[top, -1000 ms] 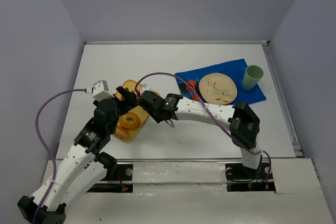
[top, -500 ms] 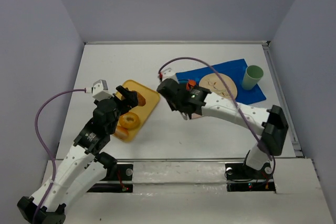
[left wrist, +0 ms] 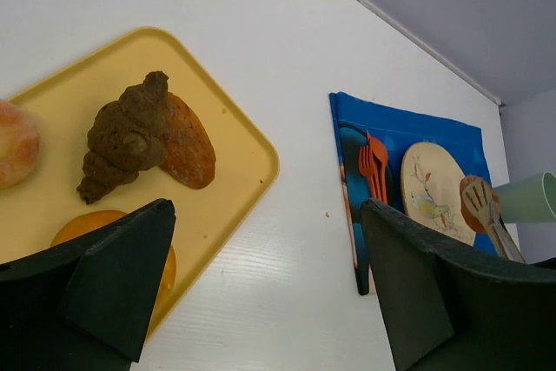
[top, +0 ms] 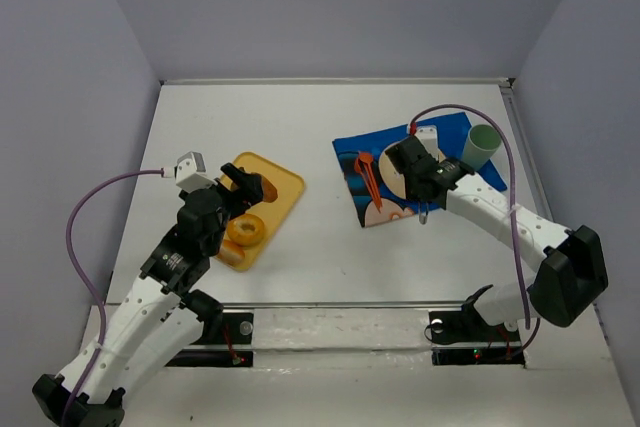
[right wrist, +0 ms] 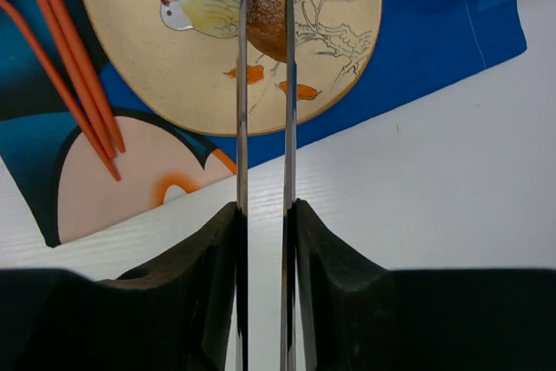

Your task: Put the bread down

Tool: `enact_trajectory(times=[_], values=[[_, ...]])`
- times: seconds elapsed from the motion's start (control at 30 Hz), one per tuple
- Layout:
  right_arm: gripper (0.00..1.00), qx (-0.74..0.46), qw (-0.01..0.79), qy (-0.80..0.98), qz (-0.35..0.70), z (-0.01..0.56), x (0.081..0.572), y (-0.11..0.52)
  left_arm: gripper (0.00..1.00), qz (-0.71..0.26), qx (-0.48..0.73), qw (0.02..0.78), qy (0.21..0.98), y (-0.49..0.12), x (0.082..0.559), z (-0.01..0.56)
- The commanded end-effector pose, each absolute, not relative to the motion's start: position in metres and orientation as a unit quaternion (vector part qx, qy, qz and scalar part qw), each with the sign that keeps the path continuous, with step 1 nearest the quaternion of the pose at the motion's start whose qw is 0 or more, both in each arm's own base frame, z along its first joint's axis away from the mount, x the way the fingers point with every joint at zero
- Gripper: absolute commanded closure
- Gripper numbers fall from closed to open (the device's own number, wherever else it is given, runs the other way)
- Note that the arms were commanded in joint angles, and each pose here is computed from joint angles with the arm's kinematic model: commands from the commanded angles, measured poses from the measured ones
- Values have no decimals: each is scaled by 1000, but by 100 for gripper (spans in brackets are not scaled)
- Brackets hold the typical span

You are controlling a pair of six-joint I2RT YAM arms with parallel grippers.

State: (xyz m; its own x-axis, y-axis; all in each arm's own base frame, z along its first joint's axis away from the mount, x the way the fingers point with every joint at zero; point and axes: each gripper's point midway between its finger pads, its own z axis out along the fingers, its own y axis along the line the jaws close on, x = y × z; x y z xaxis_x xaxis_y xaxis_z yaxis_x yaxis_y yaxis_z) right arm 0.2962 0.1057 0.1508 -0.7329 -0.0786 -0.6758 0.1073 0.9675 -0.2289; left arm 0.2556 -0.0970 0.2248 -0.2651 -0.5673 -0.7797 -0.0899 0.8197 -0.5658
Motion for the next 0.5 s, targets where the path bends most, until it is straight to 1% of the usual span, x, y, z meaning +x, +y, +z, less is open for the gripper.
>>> enact_trajectory(times=[0.0, 0.07, 0.23, 0.33, 0.4, 0.47], values=[[60, 19, 368, 919, -137, 149, 301, 102, 1, -220, -218, 580, 754, -98, 258, 233], [53, 14, 363, 921, -139, 146, 302, 104, 1, -222, -220, 581, 752, -98, 258, 233], [41, 8, 363, 922, -132, 151, 306, 106, 1, -222, -217, 580, 753, -99, 258, 232], [41, 5, 373, 921, -113, 162, 309, 112, 1, -222, -217, 579, 754, -99, 258, 232], [42, 1, 387, 917, -94, 174, 311, 117, 1, -222, -217, 579, 754, -99, 258, 232], [43, -8, 413, 909, -51, 195, 316, 130, 1, -223, -217, 580, 753, -99, 258, 232]])
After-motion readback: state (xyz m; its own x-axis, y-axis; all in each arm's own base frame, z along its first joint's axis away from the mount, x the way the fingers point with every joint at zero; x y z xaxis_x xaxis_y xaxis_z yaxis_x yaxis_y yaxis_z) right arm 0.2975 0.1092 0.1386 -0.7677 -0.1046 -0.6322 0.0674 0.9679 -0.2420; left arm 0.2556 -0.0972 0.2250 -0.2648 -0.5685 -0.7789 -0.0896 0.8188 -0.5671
